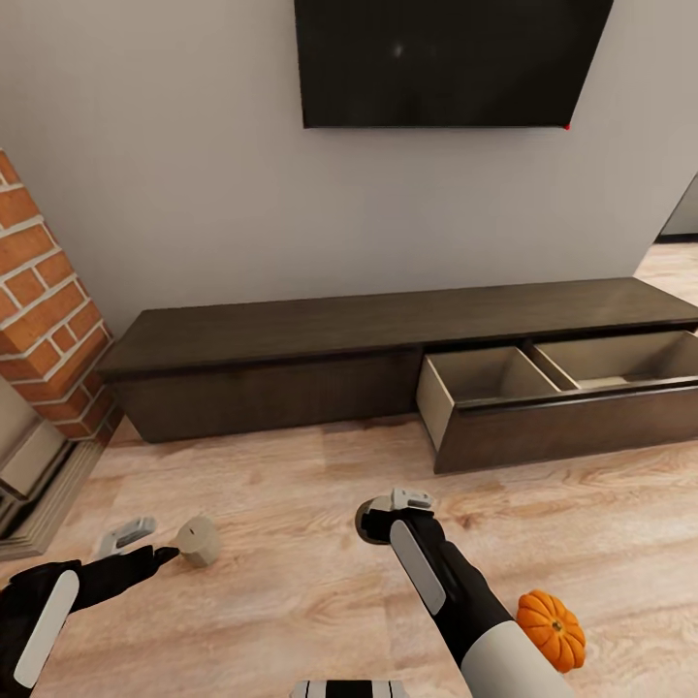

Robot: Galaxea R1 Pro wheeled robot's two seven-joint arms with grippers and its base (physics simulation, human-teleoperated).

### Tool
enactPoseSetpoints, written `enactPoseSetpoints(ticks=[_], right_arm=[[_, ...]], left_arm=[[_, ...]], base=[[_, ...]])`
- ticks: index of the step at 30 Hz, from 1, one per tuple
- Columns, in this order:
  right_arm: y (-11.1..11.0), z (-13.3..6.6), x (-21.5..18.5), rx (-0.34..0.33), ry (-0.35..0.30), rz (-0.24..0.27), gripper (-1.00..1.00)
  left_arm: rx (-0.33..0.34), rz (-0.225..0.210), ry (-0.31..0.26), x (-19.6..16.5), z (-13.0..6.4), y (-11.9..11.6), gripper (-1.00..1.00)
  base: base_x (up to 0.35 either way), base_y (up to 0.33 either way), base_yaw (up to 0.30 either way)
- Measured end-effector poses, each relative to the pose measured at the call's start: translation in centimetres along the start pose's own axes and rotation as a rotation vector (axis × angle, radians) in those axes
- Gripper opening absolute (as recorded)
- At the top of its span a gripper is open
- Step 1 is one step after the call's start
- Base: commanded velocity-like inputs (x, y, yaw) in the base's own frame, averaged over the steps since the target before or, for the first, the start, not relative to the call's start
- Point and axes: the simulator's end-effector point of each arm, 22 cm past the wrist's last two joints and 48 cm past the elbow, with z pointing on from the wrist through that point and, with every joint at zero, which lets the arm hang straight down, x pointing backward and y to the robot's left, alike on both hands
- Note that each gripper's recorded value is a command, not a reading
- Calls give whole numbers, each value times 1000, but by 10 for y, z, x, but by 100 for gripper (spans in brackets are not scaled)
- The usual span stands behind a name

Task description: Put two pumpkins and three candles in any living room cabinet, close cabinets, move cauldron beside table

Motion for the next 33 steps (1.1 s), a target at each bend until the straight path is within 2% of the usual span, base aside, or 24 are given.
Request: enactPoseSetpoints(ticks=[11,21,33], right_arm=[[0,0,0,-1,2,-2,-100],[0,0,0,0,1,-2,-100],[0,0,0,0,1,-2,-100]], left_arm=[[-1,-2,-3,-1,0,1,100],[1,2,-17,-3,0,-1,100],[-8,1,-15,-3,0,2,100]], base=[[208,175,0],[178,40,0],[21,4,0]])
